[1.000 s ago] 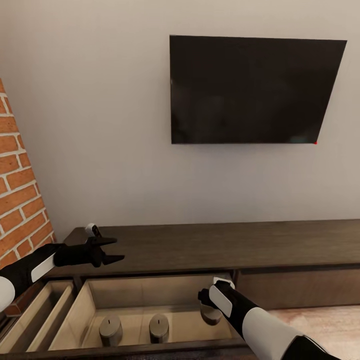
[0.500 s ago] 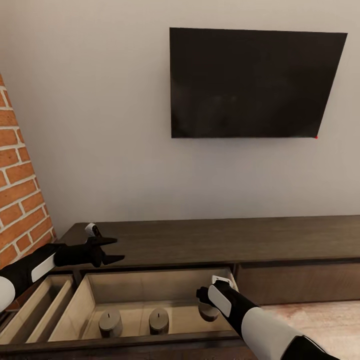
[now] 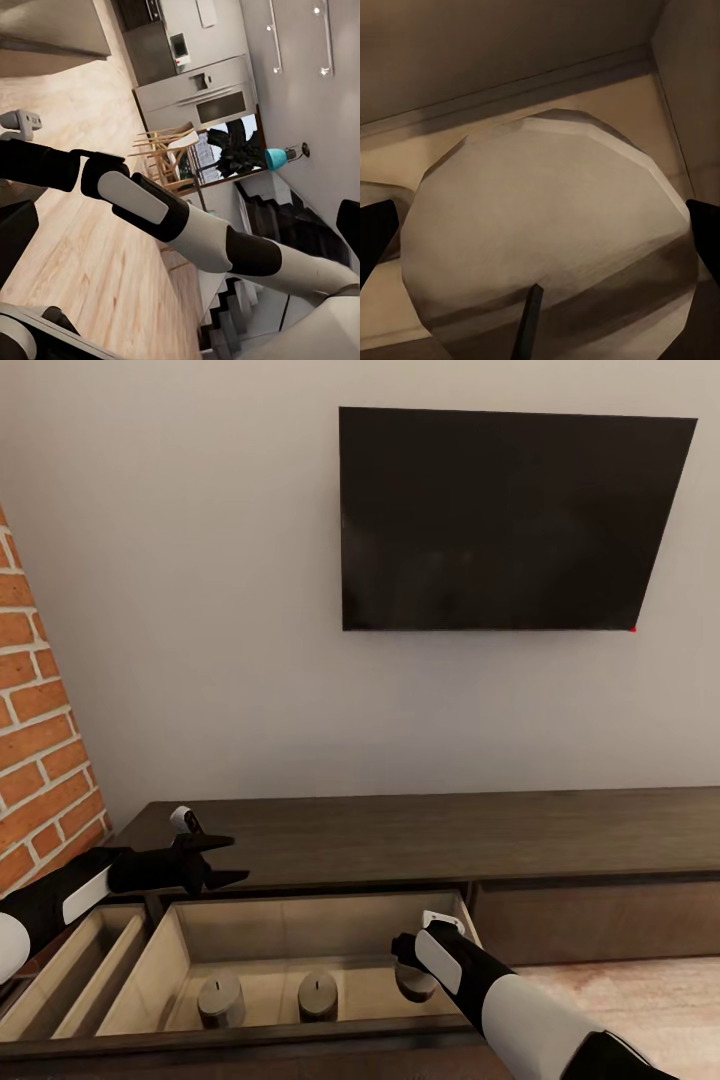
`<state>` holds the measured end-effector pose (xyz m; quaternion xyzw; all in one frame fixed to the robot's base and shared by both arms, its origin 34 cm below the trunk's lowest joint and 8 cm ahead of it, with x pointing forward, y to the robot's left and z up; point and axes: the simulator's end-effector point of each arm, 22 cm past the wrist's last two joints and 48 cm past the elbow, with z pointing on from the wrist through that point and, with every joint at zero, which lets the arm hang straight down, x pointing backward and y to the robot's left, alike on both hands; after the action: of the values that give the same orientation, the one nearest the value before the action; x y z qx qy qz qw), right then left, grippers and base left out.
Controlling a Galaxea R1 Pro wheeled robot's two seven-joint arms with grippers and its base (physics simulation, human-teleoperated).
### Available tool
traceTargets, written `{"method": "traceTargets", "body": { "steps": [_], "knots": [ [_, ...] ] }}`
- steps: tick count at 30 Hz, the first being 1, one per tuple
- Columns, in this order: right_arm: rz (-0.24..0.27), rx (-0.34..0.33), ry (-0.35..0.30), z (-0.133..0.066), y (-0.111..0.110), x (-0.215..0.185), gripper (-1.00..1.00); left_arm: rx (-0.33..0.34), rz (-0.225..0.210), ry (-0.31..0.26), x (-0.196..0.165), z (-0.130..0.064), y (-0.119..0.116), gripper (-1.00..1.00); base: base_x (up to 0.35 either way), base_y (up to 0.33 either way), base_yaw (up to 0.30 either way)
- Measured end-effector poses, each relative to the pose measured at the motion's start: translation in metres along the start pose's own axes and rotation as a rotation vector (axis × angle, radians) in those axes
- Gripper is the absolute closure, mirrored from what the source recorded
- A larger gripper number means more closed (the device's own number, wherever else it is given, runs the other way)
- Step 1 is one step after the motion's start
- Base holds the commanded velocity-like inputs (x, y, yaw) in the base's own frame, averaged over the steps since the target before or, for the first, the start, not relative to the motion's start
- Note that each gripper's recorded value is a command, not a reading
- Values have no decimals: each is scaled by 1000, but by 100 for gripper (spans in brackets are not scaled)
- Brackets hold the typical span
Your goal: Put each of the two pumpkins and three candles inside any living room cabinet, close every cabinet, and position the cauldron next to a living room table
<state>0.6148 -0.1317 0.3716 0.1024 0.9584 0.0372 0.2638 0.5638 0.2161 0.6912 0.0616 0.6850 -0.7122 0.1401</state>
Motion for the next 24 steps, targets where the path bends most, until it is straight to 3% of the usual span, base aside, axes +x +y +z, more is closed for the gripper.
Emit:
{"method": "traceTargets", "body": {
  "steps": [8,24],
  "knots": [
    [1,5,26,10,-2,10,100,-3,-25,0,-1,0,13,-100,0,0,0],
    [0,5,25,10,-2,10,100,-4,-25,-2,-1,-1,14,-100,0,0,0]
  ]
}}
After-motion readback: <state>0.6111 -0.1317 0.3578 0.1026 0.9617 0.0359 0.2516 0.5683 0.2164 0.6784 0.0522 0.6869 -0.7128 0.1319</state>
